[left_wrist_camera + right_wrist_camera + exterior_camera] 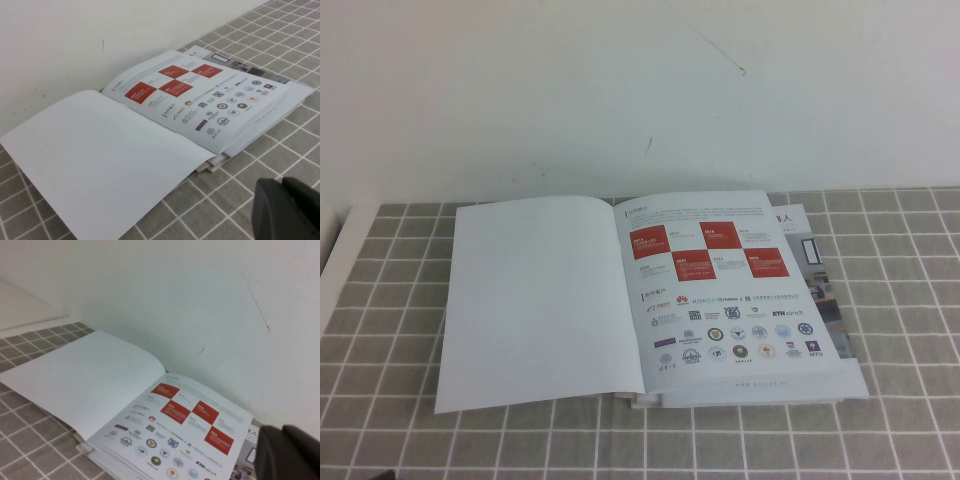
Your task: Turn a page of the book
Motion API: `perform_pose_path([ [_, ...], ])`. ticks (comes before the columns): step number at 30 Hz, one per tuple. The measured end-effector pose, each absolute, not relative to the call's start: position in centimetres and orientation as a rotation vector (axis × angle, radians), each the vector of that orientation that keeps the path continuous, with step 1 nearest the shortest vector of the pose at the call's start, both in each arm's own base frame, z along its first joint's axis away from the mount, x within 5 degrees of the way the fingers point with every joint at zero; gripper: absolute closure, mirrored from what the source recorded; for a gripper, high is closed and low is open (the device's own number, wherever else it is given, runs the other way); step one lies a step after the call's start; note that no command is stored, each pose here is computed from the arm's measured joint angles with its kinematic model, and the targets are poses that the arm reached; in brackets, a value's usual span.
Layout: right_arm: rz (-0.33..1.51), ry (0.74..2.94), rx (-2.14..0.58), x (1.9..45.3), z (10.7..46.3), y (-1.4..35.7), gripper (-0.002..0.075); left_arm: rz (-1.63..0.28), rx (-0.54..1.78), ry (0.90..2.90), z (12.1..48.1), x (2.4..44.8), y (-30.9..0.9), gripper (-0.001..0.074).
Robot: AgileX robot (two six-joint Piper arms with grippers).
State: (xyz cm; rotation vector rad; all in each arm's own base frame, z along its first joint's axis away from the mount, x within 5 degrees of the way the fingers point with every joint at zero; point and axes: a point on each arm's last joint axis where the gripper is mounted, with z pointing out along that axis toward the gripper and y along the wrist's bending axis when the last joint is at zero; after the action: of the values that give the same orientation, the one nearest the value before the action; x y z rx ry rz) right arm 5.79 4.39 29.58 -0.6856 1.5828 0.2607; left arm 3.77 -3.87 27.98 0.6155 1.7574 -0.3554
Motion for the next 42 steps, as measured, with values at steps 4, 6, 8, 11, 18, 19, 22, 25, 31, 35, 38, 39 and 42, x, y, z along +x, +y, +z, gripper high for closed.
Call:
perform_pose_path([
  [4, 0.261, 1.583, -0.686, 5.8, 29.6, 4.4, 0.0728, -0.355, 0.615, 1.757, 28.0, 3.8, -3.9, 0.0738],
  [6, 0.261, 1.583, -0.686, 5.8, 29.6, 4.4, 0.0728, -0.355, 0.615, 1.757, 28.0, 3.8, -3.9, 0.0738],
  [8, 0.261, 1.583, -0.686, 5.8, 29.6, 4.4, 0.0728, -0.355, 0.615, 1.757, 28.0, 3.8, -3.9, 0.0738],
  [11, 0.261, 1.583, -0.686, 5.8, 29.6, 4.4, 0.0728, -0.355, 0.615, 1.757, 28.0, 3.8, -3.9, 0.0738],
  [18, 0.261, 1.583, -0.686, 5.8, 29.6, 4.4, 0.0728, -0.129, 0.542, 1.729, 27.7, 4.8, -2.6, 0.0738],
  [19, 0.261, 1.583, -0.686, 5.8, 29.6, 4.4, 0.0728, -0.116, 0.518, 1.734, 27.6, 5.0, -2.5, 0.0738],
  [22, 0.261, 1.583, -0.686, 5.8, 29.6, 4.4, 0.0728, -0.048, 0.393, 1.765, 26.9, 5.5, -1.9, 0.0738],
  [25, 0.261, 1.583, -0.686, 5.8, 29.6, 4.4, 0.0729, 0.061, 0.368, 1.784, 25.6, 5.3, -1.2, 0.0738],
  [31, 0.262, 1.583, -0.685, 5.8, 29.6, 4.4, 0.0729, 0.2, 0.332, 1.7, 22.5, 4.9, -0.3, 0.0738],
  [35, 0.278, 1.583, -0.676, 5.8, 29.6, 4.4, 0.0729, 0.121, 0.261, 1.753, 19.6, 5.2, -0.4, 0.0738],
  [38, 0.279, 1.583, -0.675, 5.8, 29.6, 4.4, 0.0729, 0.085, 0.235, 1.811, 17.8, 5.3, -0.5, 0.0738],
  [39, 0.279, 1.583, -0.675, 5.8, 29.6, 4.4, 0.0729, 0.071, 0.221, 1.814, 17.7, 5.3, -0.5, 0.0738],
  [42, 0.282, 1.583, -0.673, 5.8, 29.6, 4.4, 0.0729, 0.043, 0.209, 1.828, 17.6, 5.3, -0.5, 0.0738],
])
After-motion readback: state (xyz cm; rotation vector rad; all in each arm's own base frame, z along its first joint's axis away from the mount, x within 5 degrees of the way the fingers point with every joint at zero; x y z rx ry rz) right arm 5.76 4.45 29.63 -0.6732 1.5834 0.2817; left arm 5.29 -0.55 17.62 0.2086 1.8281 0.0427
